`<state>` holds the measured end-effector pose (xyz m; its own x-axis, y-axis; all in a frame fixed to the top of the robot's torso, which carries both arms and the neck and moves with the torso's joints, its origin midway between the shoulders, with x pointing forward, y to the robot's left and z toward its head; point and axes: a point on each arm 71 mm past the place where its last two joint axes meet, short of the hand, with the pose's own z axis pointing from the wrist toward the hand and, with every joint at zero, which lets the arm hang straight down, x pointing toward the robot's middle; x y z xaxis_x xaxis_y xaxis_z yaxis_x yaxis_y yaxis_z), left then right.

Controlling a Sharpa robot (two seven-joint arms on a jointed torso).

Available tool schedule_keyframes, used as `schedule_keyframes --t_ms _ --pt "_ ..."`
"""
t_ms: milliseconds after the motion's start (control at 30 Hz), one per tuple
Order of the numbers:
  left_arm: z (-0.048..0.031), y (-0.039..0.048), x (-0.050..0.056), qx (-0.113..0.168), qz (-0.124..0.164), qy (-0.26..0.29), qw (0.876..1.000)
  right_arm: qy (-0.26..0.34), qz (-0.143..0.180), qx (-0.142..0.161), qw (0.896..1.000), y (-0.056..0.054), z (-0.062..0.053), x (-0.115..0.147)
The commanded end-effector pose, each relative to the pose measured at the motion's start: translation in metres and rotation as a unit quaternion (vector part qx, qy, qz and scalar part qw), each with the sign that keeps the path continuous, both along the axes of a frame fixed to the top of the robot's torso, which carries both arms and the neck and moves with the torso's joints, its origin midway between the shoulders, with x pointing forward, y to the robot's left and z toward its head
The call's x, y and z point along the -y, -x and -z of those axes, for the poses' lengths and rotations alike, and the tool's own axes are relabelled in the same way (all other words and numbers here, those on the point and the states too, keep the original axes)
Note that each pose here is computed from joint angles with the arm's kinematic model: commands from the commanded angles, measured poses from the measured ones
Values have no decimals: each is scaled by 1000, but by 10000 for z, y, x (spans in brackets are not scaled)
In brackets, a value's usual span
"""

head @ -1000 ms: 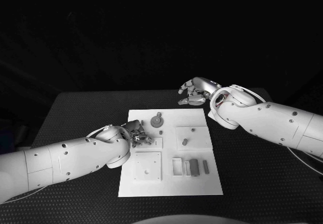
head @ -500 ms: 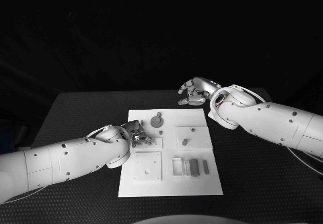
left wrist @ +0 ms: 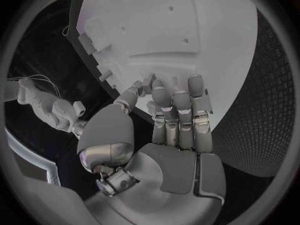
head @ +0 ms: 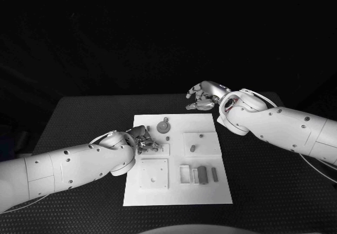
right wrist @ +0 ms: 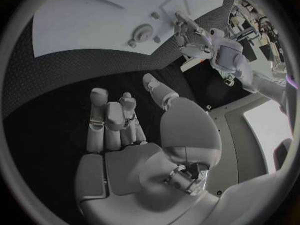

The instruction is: Assemble the parts on the task board

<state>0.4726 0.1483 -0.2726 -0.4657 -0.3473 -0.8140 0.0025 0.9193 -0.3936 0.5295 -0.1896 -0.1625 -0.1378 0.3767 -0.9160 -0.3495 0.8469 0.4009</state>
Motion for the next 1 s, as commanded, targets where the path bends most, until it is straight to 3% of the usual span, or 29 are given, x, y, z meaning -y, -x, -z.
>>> schedule_keyframes --t_ms 33,1000 --pt "-6 3 20 4 8 4 1000 3 -5 -2 1000 3 8 -9" --pt "-22 -4 -1 17 17 -3 1000 3 -4 -4 1000 9 23 -1"
